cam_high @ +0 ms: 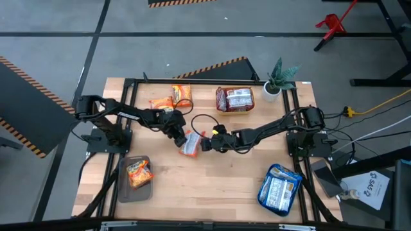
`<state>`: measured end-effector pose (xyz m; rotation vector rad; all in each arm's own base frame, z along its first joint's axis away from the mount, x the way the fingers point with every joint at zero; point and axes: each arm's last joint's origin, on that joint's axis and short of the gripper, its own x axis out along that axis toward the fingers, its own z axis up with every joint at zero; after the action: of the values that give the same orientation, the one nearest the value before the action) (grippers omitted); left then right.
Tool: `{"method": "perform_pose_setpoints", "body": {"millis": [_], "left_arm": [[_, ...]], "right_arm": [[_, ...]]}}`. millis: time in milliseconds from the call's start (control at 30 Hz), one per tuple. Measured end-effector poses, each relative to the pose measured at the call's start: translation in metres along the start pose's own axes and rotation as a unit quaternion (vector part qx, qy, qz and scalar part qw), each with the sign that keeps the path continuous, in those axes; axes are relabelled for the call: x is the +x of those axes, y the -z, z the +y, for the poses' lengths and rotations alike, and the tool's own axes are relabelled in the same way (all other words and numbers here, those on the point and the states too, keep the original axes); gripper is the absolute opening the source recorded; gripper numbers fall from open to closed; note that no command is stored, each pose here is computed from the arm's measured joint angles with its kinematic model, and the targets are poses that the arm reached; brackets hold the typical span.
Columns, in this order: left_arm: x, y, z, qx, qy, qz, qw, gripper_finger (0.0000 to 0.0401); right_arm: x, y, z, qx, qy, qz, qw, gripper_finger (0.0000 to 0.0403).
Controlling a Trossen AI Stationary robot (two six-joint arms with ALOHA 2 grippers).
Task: Sort Maruchan noodles
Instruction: Put the orange noodle pack into the black bin
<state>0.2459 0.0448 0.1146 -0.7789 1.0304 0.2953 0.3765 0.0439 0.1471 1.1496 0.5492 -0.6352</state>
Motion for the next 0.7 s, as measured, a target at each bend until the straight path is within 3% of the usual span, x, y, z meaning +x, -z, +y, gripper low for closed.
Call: {"method": "perform_pose_setpoints", "body": {"millis": [333,700], "left_arm": [[0.0001,-0.0004,0.0002,0.004,-0.007,-0.006,1.000,0.0130],[0.0034,0.0001,-0.0024,-0.002,-0.027,-0.026,0.999,0.0128]], "right_arm": [[-0.0001,-0.0028,0.0030,0.005,-0.011,-0.035,0.999,0.0286],[-0.0002,-0.0017,0.0027,0.028,-0.012,-0.024,0.999,0.0286]]}}
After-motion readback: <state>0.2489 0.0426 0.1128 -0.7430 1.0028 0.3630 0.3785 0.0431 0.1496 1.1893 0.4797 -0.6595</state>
